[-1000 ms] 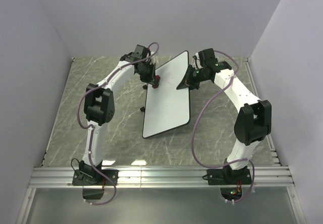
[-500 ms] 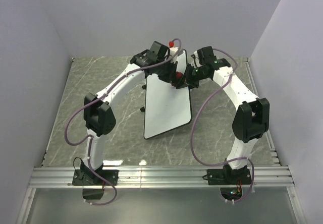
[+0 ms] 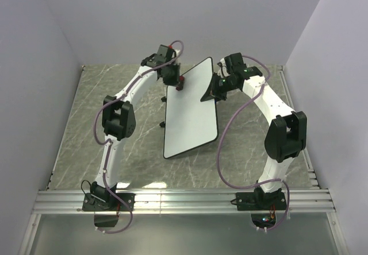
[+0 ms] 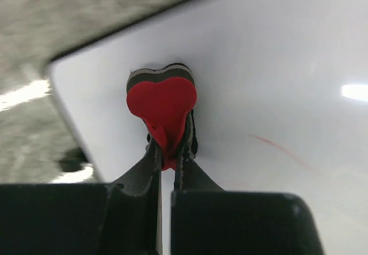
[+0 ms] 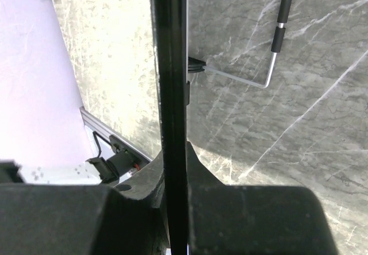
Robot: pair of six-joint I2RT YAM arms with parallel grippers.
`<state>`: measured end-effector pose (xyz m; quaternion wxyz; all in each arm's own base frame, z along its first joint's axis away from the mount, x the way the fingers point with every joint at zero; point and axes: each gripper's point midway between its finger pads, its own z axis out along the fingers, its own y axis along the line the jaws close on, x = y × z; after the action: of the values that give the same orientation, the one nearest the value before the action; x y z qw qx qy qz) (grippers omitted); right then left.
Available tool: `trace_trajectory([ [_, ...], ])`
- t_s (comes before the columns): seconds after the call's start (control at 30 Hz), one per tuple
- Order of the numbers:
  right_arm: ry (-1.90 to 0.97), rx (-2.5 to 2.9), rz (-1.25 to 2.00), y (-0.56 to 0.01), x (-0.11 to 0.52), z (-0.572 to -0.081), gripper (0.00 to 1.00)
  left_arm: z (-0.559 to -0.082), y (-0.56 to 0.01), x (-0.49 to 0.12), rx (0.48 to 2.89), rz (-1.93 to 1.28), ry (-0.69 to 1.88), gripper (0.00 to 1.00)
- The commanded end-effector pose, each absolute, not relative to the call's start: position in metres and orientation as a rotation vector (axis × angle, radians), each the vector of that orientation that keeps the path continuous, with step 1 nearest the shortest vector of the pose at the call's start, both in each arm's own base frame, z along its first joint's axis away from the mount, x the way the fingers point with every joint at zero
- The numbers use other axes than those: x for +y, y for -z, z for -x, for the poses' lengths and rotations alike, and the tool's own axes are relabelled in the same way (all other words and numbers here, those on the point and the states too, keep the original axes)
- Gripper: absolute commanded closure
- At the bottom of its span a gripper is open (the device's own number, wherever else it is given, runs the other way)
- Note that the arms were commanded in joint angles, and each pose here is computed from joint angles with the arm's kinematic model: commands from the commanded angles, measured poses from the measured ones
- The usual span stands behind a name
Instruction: Erase the whiteboard
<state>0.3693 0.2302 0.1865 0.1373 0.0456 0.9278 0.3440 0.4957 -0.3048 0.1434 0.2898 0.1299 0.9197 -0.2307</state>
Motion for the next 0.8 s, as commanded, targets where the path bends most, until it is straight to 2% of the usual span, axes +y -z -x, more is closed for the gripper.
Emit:
trace_trajectory([
  [0.0,-0.912,2.759,0.101,-0.168,0.244,-0.344,1.00,-0.493,-0.060,-0.288,2.652,-0.249,0.548,1.00],
  [0.1,-0.903,2.763,0.102,-0.167,0.243,-0.346,1.00,-0.487,-0.055,-0.283,2.665,-0.260,0.553,1.00],
  [0.23,-0.902,2.776,0.098,-0.161,0.245,-0.349,1.00,-0.476,-0.085,-0.294,2.615,-0.328,0.622,1.00],
  [0.37,-0.918,2.779,0.089,-0.158,0.247,-0.352,1.00,-0.453,-0.149,-0.323,2.480,-0.467,0.777,1.00],
  [0.53,-0.919,2.779,0.094,-0.157,0.251,-0.353,1.00,-0.417,-0.200,-0.361,2.381,-0.581,0.862,1.00],
  [0.63,-0.915,2.775,0.094,-0.157,0.250,-0.354,1.00,-0.404,-0.205,-0.374,2.385,-0.586,0.878,1.00],
  [0.77,-0.915,2.777,0.093,-0.155,0.249,-0.351,1.00,-0.419,-0.204,-0.375,2.385,-0.502,0.826,1.00],
])
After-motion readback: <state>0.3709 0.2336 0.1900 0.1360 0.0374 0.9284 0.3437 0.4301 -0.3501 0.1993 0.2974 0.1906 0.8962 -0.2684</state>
